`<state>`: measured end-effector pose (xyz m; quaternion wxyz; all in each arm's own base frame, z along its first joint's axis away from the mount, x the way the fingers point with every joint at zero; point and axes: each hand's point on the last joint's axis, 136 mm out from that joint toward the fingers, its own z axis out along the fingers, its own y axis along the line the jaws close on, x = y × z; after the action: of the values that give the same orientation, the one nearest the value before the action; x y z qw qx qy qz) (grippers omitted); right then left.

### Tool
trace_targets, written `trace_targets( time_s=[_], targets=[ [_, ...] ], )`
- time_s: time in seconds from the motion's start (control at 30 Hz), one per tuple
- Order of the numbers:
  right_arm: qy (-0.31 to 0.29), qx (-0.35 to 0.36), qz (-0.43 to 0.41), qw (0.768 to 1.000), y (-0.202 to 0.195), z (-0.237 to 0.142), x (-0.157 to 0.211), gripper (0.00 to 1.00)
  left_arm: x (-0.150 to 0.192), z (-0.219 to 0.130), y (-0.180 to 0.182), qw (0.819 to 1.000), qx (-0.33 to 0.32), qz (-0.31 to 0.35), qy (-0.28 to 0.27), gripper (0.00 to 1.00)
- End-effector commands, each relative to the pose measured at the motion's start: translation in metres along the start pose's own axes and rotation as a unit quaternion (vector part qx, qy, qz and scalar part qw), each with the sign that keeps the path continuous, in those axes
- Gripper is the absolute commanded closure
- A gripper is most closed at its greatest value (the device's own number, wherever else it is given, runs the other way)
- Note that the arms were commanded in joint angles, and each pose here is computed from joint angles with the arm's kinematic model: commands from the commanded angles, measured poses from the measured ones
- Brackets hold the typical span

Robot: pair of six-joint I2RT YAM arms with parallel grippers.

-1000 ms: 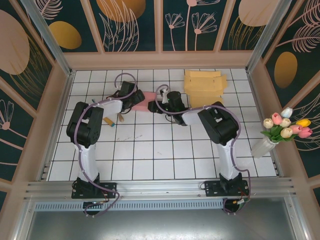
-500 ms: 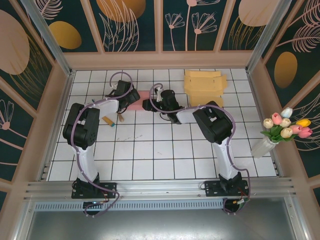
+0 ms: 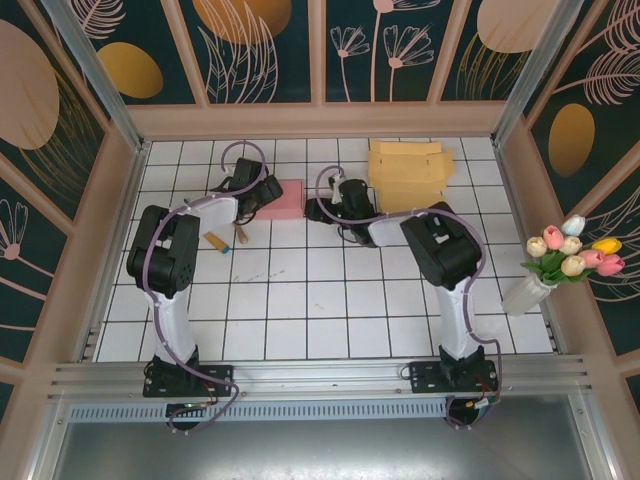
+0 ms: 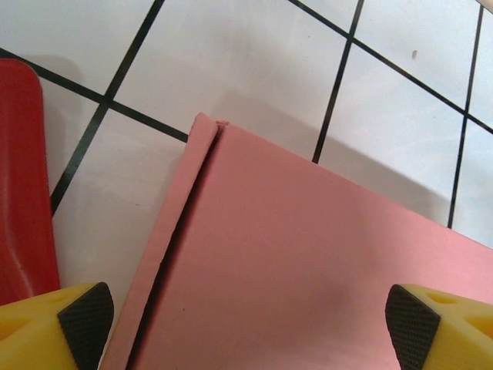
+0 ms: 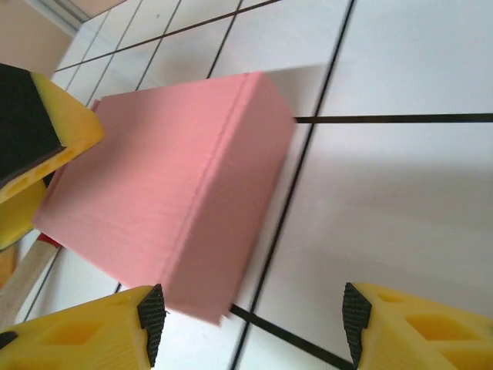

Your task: Fold the paper box

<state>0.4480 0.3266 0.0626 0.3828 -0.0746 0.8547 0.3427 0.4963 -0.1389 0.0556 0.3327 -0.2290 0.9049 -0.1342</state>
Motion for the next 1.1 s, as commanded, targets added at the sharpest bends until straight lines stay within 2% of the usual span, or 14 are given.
trace_targets(
  time_s=[0.0,0.17,0.33,0.4,0.63,0.83,0.87,0.9,1.0,1.07],
  targets=[
    [-0.045,0.045,-0.03,0.998,-0.011,-0.038,-0.044,0.34,-0.024,-0.02,-0.002,1.0,-0.011,-0.002,-0.029,0.07],
    [-0.053,0.144,-0.053,0.987,-0.046,-0.071,-0.059,0.33,-0.04,-0.052,-0.001,0.998,-0.014,-0.009,-0.059,0.06],
    [-0.038,0.306,-0.106,0.945,-0.1,-0.098,-0.065,0.33,-0.043,-0.102,-0.006,0.997,0.029,-0.02,-0.075,0.06],
    [-0.027,0.34,-0.117,0.933,-0.116,-0.102,-0.063,0.34,-0.039,-0.122,-0.005,0.995,0.051,-0.026,-0.077,0.05],
    [-0.003,0.372,-0.121,0.92,-0.141,-0.093,-0.05,0.37,-0.014,-0.18,0.008,0.99,0.109,-0.055,-0.072,0.02],
    [0.001,0.402,-0.128,0.907,-0.156,-0.095,-0.048,0.39,0.015,-0.199,0.001,0.981,0.184,-0.055,-0.033,0.02],
    [0.003,0.402,-0.128,0.906,-0.157,-0.095,-0.047,0.41,0.018,-0.2,0.0,0.98,0.19,-0.052,-0.028,0.01],
    [0.003,0.403,-0.129,0.906,-0.159,-0.094,-0.047,0.46,0.02,-0.2,-0.001,0.979,0.196,-0.046,-0.024,0.01],
    [0.015,0.386,-0.121,0.914,-0.163,-0.088,-0.045,0.74,0.024,-0.199,0.003,0.98,0.196,-0.035,-0.028,0.01],
    [0.014,0.383,-0.118,0.916,-0.163,-0.088,-0.045,0.82,0.024,-0.199,0.009,0.98,0.191,-0.038,-0.041,0.01]
  ],
)
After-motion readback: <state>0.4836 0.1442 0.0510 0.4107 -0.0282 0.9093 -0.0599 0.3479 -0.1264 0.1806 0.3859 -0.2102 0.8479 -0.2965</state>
